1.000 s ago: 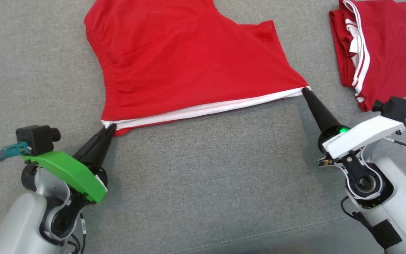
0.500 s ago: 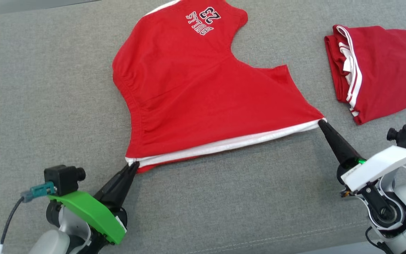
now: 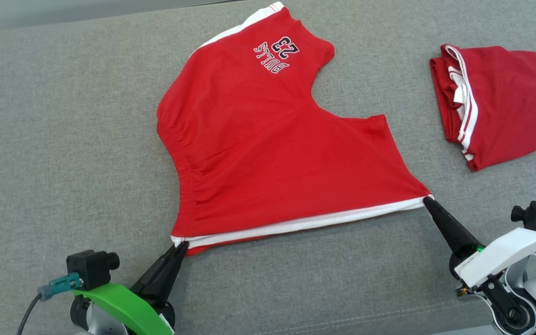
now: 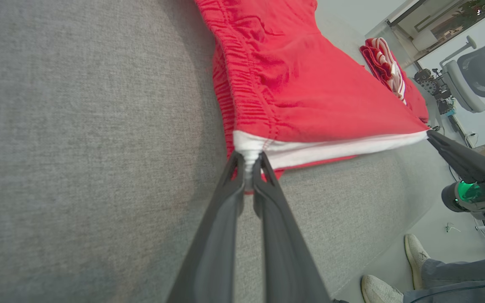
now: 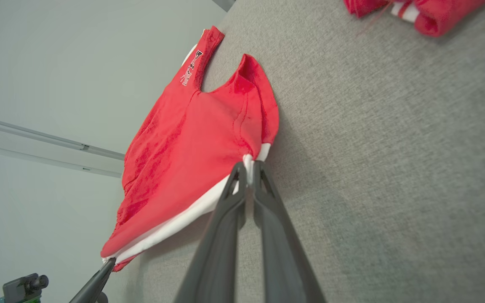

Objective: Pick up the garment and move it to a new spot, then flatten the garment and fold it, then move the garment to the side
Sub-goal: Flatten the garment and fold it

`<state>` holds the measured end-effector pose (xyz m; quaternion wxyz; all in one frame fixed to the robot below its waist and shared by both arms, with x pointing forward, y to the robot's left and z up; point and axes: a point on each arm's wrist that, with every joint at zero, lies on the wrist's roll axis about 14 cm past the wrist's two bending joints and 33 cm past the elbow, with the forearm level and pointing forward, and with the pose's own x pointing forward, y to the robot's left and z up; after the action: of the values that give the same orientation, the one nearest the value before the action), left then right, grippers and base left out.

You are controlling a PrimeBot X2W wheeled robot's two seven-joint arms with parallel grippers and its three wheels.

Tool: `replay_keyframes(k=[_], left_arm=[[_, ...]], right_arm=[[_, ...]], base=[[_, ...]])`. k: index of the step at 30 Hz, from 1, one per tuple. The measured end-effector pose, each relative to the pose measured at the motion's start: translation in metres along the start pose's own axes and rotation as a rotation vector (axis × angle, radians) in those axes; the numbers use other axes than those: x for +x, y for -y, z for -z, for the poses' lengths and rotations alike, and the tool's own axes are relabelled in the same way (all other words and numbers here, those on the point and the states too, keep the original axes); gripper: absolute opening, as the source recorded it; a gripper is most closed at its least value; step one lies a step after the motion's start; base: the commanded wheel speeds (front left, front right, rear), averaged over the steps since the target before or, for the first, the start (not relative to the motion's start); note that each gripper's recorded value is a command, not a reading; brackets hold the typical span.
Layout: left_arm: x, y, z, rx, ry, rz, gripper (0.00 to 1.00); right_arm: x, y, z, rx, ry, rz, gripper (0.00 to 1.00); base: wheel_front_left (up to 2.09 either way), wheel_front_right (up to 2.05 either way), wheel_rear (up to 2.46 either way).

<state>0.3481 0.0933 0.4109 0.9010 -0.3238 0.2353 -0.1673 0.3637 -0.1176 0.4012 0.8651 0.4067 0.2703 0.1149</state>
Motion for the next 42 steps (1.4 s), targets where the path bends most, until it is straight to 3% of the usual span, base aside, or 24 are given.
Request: replay_keyframes(k=[15, 22, 26, 28, 30, 33, 34, 35, 36, 42], left_arm=[[-0.007, 0.004, 0.018, 0.069, -0.023, 0.011, 0.0], [-0.008, 0.005, 0.023, 0.068, -0.019, 0.007, 0.21], [-0.008, 0.004, 0.03, 0.073, -0.03, 0.001, 0.27], [-0.009, 0.005, 0.036, 0.079, -0.044, 0.001, 0.4], [-0.009, 0.007, 0.037, 0.076, -0.038, 0.003, 0.55], [-0.01, 0.009, 0.039, 0.074, -0.031, 0.003, 0.91], [-0.01, 0.008, 0.039, 0.074, -0.027, -0.001, 1.0], [-0.01, 0.006, 0.039, 0.075, -0.027, -0.006, 1.0], [-0.011, 0.006, 0.039, 0.076, -0.023, -0.008, 1.0], [-0.01, 0.008, 0.039, 0.065, -0.004, -0.011, 1.0]], right_arm=[[-0.019, 0.022, 0.016, -0.253, -0.085, 0.049, 0.02], [-0.02, 0.025, 0.023, -0.317, -0.102, 0.054, 0.08], [-0.015, 0.025, 0.021, -0.427, -0.102, 0.047, 0.09], [-0.013, 0.021, 0.02, -0.468, -0.096, 0.032, 0.15], [-0.012, 0.019, 0.022, -0.505, -0.1, 0.026, 0.3], [-0.012, 0.018, 0.024, -0.546, -0.1, 0.022, 0.47], [-0.012, 0.017, 0.025, -0.555, -0.101, 0.018, 0.7], [-0.011, 0.016, 0.024, -0.563, -0.092, 0.016, 0.93], [-0.01, 0.016, 0.024, -0.573, -0.087, 0.017, 1.0], [-0.01, 0.015, 0.027, -0.602, -0.084, 0.017, 1.0]], base=[[0.0, 0.0, 0.0], [0.0, 0.0, 0.0], [0.0, 0.0, 0.0], [0.0, 0.0, 0.0], [0.0, 0.0, 0.0], [0.0, 0.0, 0.0], [0.0, 0.0, 0.0], [0.0, 0.0, 0.0], [0.0, 0.0, 0.0], [0.0, 0.0, 0.0]])
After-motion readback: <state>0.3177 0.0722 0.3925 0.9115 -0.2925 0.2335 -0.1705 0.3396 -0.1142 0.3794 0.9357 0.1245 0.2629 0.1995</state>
